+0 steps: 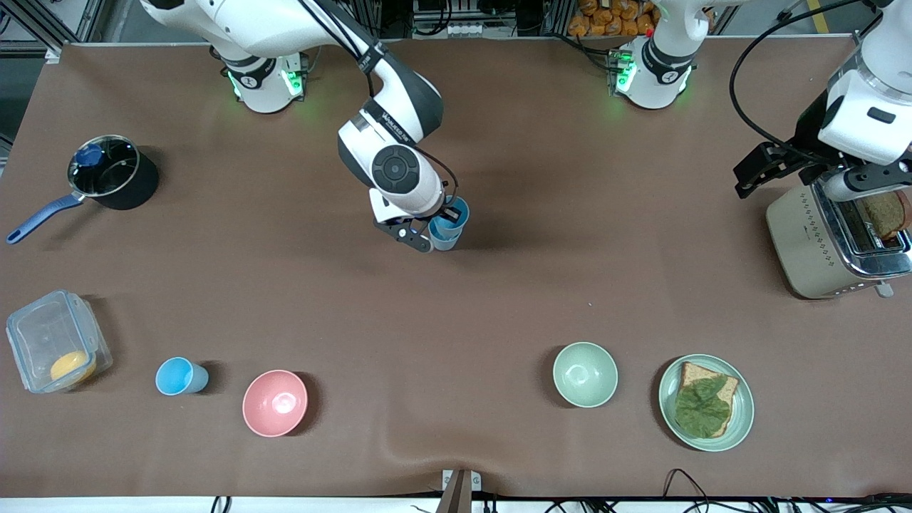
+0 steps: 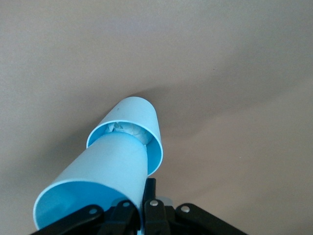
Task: Stack blue cups with both arms
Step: 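Lower the held cup into the middle cup and open the right gripper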
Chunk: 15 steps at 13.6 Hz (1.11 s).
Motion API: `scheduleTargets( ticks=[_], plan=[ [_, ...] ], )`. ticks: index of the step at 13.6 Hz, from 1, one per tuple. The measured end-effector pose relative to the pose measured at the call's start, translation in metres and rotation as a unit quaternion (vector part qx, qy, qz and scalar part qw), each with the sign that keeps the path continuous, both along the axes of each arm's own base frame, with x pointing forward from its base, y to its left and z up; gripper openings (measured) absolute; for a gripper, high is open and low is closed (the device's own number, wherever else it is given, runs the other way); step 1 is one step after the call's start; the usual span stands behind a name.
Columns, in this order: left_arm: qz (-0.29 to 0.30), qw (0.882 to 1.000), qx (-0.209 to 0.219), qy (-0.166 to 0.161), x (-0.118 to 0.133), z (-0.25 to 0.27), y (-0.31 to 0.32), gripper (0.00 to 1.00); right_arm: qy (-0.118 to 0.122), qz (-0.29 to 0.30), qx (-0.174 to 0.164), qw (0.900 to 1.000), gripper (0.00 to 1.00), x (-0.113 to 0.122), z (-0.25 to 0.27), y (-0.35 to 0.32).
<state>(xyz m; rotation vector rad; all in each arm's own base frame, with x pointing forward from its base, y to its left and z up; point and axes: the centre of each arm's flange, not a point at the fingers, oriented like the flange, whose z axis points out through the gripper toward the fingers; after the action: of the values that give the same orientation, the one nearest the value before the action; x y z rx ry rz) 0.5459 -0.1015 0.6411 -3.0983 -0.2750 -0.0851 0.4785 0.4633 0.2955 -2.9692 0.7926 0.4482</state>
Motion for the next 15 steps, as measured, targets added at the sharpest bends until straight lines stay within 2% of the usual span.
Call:
scheduleTargets(
  ticks=[4, 10, 12, 15],
  plan=[
    [-0.004, 1.000, 0.002, 0.010, 0.001, -0.002, 0.019, 1.00, 0.004, -0.005, -0.008, 1.000, 0.04, 0.005, -0.002, -0.008],
    [-0.014, 1.000, 0.002, 0.010, -0.001, -0.002, 0.007, 1.00, 0.001, -0.011, -0.013, 1.000, 0.04, 0.013, -0.003, -0.016],
    [-0.016, 1.000, 0.002, 0.010, -0.001, -0.002, 0.005, 1.00, 0.003, -0.011, -0.018, 1.000, 0.18, 0.015, -0.001, -0.018],
    [-0.015, 1.000, 0.002, 0.010, -0.001, -0.002, 0.007, 1.00, 0.005, -0.008, -0.026, 1.000, 0.52, 0.028, 0.015, -0.032]
  ],
)
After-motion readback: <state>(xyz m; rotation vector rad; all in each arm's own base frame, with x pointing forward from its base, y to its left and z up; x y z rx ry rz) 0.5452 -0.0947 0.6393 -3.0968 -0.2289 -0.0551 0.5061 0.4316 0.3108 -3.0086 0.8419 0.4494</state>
